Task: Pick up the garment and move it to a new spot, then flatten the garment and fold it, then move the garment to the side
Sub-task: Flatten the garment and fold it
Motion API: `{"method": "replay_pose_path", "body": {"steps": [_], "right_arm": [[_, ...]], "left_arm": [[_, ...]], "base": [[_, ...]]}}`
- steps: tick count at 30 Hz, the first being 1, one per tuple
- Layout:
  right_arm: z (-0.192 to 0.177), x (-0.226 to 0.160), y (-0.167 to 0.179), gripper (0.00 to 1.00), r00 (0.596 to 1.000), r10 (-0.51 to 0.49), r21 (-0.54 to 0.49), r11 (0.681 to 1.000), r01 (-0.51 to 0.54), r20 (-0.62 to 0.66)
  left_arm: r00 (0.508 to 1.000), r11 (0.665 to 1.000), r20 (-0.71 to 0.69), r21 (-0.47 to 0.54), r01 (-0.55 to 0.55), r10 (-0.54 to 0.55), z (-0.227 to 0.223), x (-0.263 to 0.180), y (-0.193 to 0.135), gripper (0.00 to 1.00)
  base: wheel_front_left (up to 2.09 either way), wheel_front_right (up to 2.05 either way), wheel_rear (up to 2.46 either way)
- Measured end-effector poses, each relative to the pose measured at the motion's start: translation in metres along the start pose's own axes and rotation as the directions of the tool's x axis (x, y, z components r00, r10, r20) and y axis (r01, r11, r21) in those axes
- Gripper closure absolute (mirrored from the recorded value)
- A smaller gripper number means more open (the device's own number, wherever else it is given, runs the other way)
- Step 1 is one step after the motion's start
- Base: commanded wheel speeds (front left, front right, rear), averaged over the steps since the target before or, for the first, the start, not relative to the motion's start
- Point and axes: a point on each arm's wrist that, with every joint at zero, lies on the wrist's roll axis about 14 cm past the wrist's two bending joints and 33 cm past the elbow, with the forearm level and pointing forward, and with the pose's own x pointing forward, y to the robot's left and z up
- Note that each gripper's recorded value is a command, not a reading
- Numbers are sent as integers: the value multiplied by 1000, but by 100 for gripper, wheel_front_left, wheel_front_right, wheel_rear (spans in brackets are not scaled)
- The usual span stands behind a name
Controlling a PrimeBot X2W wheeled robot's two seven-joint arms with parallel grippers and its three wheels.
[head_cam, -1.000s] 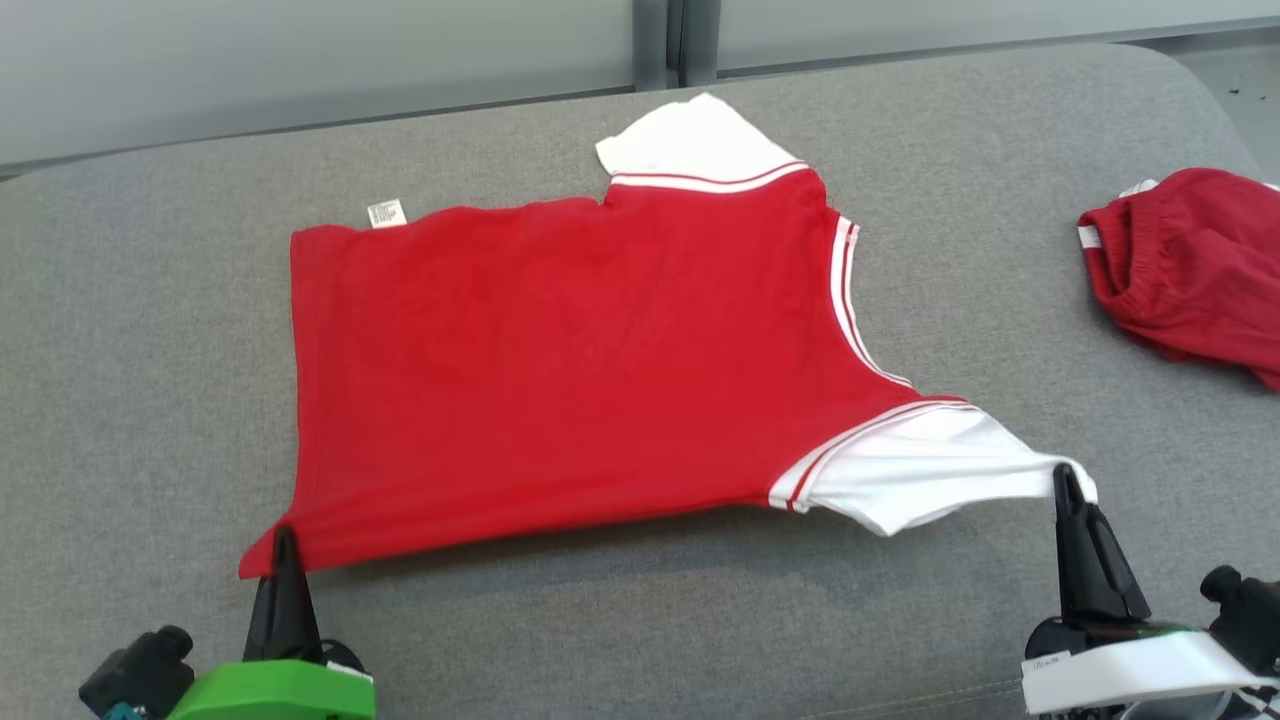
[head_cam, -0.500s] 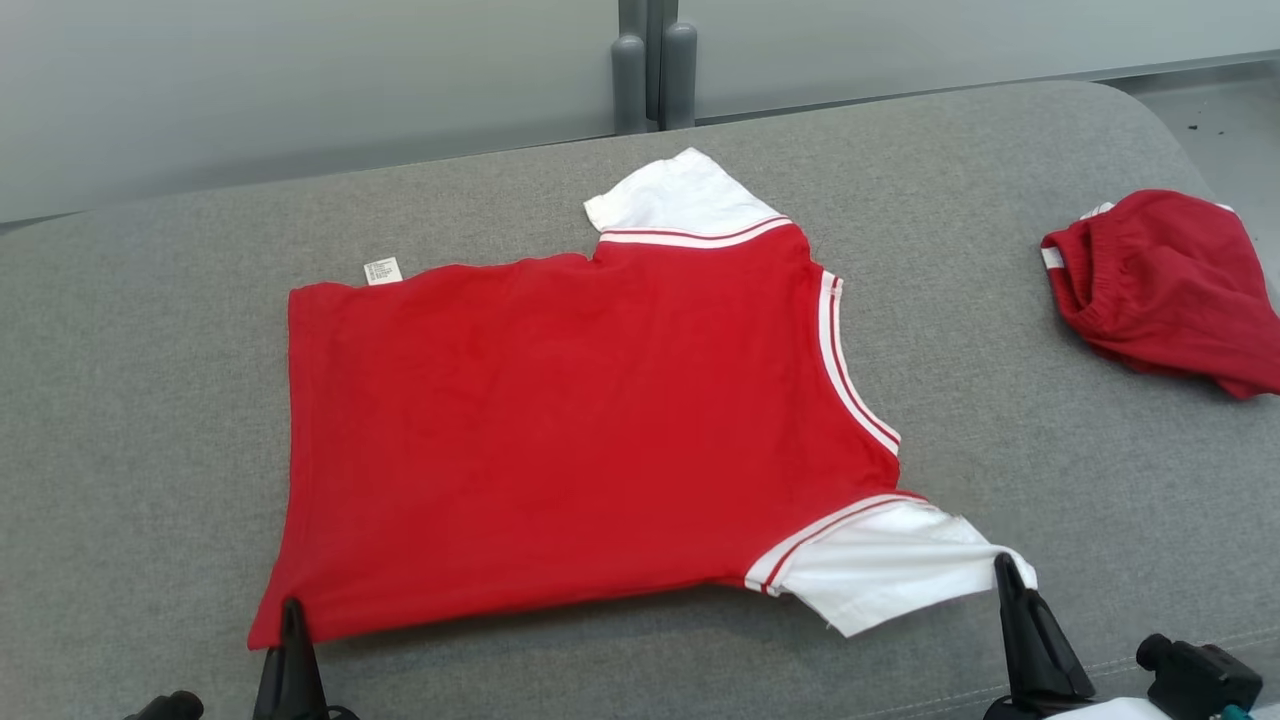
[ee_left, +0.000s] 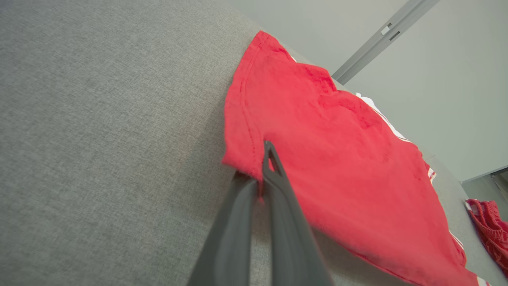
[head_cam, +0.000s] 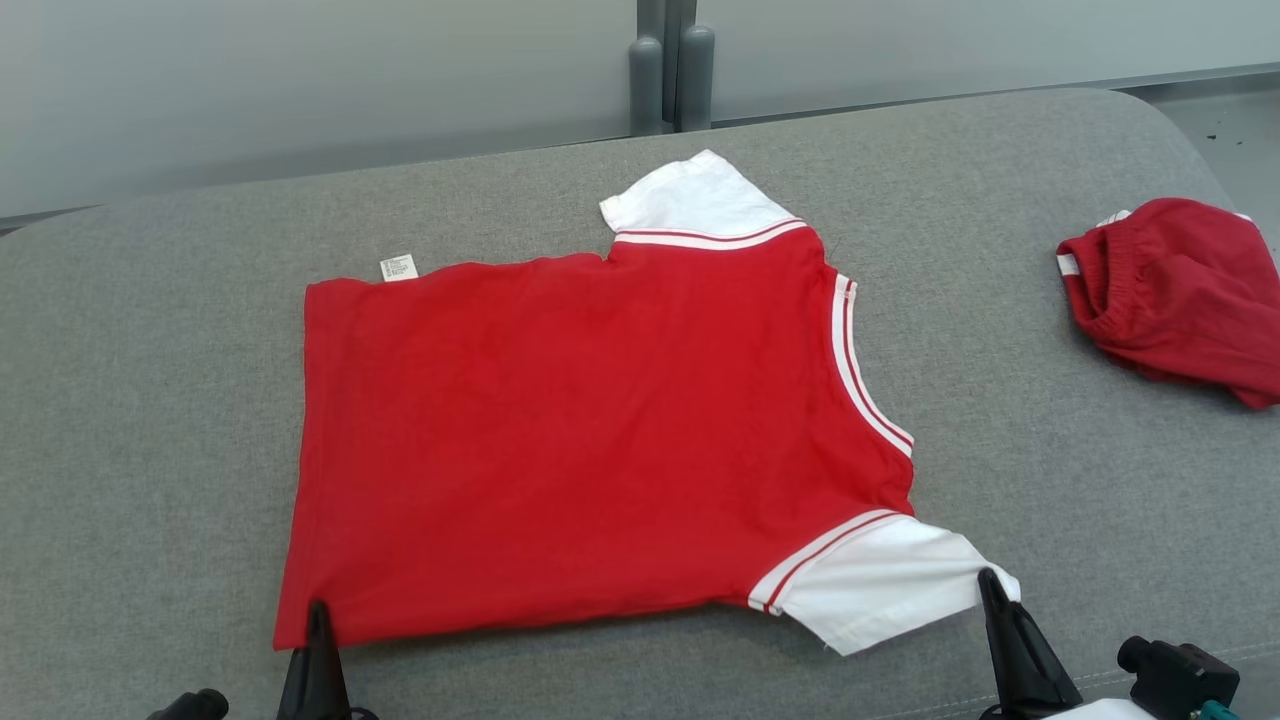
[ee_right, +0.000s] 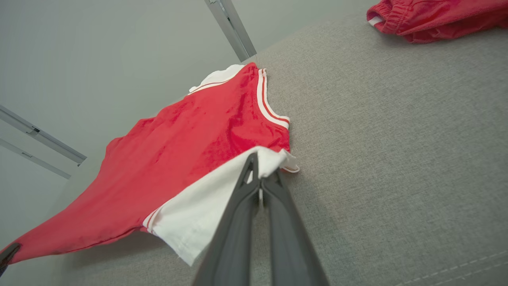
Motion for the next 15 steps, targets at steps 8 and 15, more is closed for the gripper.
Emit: {"method": "replay_pose_path", "body": {"steps": [8,15], "right_arm": [[-3,4,-2,100,1000,5,-9,1000,-5,-18],[3,22,4,100,999,45,-43,998,-46,-15]], "left_arm": [[999,1000,-39,1,-13,13,-12,-1,2,100],[1000,999,-17,-47,24,-25,-4,18,-14,100]], "base": [[0,0,0],[0,0,0]]}}
